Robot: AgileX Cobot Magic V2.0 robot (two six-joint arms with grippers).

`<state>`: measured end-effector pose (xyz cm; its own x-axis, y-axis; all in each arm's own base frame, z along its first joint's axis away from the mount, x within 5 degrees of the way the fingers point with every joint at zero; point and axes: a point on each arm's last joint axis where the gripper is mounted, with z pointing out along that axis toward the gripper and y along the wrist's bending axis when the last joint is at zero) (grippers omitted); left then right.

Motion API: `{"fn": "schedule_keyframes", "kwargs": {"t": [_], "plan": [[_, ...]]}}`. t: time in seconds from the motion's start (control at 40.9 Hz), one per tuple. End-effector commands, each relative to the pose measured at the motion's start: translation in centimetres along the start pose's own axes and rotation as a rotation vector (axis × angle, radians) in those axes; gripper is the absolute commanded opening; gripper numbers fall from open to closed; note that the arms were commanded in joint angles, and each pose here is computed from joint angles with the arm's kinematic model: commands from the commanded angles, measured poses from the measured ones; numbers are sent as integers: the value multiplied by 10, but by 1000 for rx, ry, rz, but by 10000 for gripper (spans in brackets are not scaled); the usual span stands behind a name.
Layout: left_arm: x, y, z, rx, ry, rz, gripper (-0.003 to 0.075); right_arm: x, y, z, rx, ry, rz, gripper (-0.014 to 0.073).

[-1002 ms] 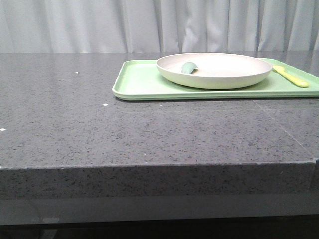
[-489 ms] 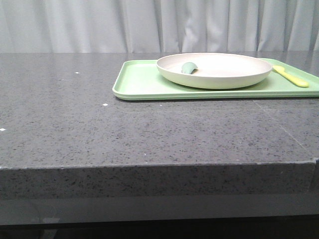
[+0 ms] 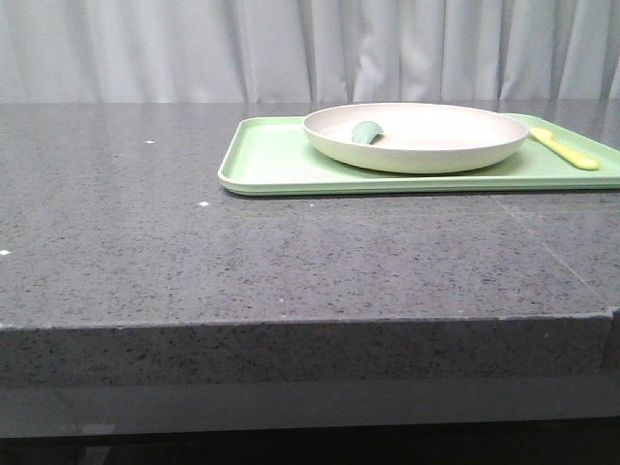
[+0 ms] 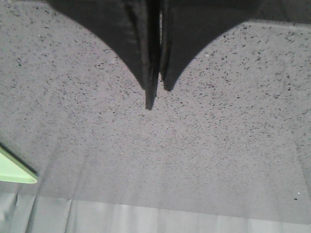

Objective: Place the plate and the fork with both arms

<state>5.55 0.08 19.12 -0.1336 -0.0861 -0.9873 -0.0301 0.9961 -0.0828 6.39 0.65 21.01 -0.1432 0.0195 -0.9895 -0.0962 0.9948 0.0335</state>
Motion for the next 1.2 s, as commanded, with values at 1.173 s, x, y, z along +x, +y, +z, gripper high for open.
{"fn": "schedule_keyframes", "kwargs": {"t": [1.173], "plan": [[-8, 0, -2, 5, -103, -13, -18, 20, -1, -7, 6, -58, -22, -120]]}}
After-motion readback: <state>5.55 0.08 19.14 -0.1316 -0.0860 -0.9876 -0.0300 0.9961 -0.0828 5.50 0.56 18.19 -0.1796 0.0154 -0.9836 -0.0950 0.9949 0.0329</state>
